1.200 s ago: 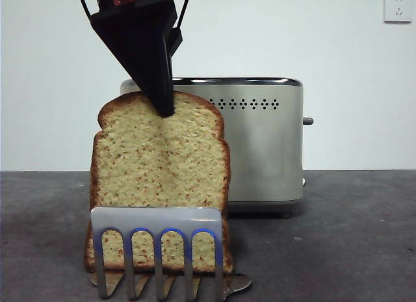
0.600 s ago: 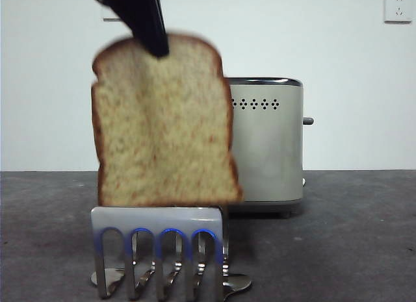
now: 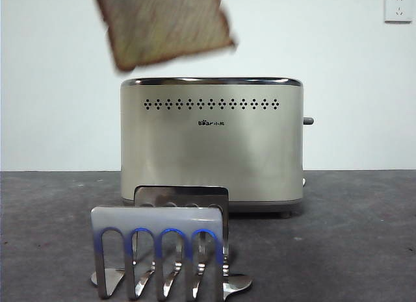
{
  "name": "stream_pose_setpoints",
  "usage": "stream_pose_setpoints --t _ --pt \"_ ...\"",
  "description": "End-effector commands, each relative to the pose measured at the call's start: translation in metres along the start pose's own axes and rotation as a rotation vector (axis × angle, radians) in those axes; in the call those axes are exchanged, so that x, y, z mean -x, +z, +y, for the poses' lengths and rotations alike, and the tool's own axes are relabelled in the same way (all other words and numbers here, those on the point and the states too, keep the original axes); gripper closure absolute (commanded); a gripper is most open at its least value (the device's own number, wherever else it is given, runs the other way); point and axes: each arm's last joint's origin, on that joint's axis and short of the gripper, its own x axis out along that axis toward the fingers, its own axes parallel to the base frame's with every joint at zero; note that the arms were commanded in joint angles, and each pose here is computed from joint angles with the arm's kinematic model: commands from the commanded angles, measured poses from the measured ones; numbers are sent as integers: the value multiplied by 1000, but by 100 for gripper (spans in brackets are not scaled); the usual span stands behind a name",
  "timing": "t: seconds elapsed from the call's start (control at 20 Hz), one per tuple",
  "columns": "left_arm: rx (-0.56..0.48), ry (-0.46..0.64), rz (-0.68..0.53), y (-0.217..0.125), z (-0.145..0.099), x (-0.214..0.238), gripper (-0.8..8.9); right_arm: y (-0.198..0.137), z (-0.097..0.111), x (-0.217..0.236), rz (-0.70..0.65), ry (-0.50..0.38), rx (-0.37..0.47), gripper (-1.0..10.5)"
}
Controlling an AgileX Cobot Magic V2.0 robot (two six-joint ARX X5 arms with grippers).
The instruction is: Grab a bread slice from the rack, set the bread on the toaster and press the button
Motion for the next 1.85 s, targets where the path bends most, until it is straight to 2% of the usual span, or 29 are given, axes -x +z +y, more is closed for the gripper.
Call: stream_pose_setpoints --t 0.05,0.25,0.35,0.55,0.75,0.9,1.05,1.15,1.4,1.5,1.85 --pt "-40 75 -32 16 13 12 824 1 0 1 -6 3 3 946" --pt "-118 168 -17 36 36 11 825 0 0 1 1 3 0 946" --pt "-156 166 2 42 44 -2 825 -1 0 1 13 3 -5 946" --pt "-154 142 61 40 61 -35 825 -1 0 1 18 3 -7 946" --pt "-113 162 83 29 83 -54 825 -2 0 1 28 2 -10 946" --pt "-97 145 93 24 88 -59 825 -4 0 1 40 2 -13 946" --pt "-73 106 20 23 91 -59 825 -4 0 1 39 2 -12 946" --pt "-74 115 14 23 92 -59 825 -4 0 1 39 2 -12 946" --pt "-58 117 22 19 97 -61 825 -5 0 1 52 2 -17 946" --pt "-15 85 1 16 99 -64 825 -6 0 1 66 1 -18 946" --pt "23 69 38 5 109 -78 825 -8 0 1 77 1 -22 946"
